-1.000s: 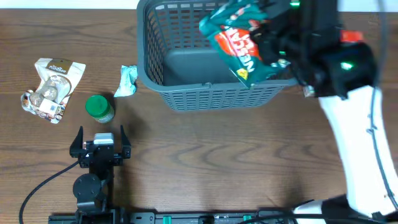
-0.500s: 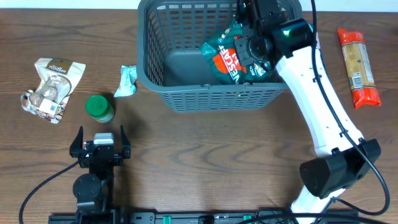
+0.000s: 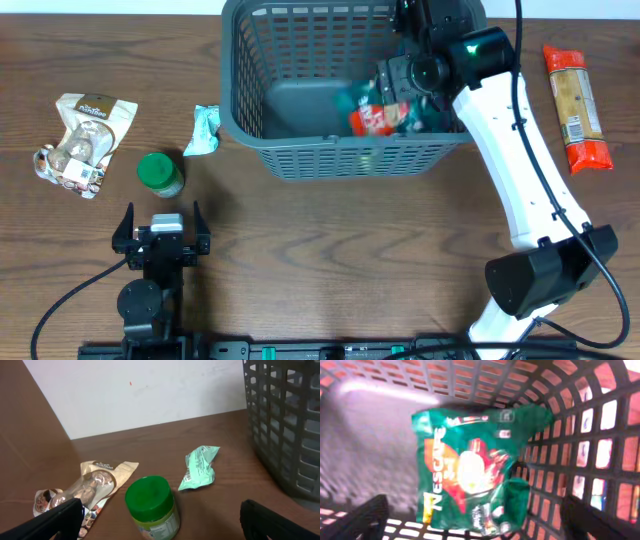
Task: Pack container
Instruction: 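Lift the Nescafe bag with the right gripper and drop it into the basket, then move the right gripper to the tissue-pack bundle and grasp it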
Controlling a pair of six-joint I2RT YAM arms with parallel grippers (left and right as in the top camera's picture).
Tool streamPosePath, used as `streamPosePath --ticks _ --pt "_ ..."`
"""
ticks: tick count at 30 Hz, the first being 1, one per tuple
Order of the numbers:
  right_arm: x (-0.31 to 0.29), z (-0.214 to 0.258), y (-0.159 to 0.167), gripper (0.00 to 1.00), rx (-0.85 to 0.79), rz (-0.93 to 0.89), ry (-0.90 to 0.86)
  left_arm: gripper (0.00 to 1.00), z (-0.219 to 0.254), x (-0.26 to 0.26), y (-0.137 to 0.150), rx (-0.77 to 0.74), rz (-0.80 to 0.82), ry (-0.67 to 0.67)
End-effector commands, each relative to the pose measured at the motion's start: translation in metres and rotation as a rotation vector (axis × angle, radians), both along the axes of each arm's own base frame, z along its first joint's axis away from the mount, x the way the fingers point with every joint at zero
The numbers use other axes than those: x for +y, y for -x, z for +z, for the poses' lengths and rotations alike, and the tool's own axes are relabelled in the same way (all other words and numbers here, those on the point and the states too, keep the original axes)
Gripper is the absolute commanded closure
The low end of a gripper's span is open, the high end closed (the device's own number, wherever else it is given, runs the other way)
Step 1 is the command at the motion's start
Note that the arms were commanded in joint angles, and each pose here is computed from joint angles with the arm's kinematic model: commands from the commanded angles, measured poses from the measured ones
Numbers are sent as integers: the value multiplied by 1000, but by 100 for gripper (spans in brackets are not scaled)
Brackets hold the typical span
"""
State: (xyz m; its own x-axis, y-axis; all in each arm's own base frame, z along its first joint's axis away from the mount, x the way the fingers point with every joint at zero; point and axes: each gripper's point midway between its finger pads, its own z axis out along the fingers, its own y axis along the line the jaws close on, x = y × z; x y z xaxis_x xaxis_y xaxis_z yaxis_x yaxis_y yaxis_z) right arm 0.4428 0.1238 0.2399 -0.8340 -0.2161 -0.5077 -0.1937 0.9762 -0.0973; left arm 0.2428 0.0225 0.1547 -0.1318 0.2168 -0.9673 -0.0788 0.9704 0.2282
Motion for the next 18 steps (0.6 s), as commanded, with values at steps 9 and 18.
streamPosePath --ticks 9,18 --pt "-2 55 -13 1 -186 -13 -53 1 -18 0 0 44 -1 -10" --pt "-53 151 12 1 -421 -124 -75 1 -18 0 0 44 -1 -10"
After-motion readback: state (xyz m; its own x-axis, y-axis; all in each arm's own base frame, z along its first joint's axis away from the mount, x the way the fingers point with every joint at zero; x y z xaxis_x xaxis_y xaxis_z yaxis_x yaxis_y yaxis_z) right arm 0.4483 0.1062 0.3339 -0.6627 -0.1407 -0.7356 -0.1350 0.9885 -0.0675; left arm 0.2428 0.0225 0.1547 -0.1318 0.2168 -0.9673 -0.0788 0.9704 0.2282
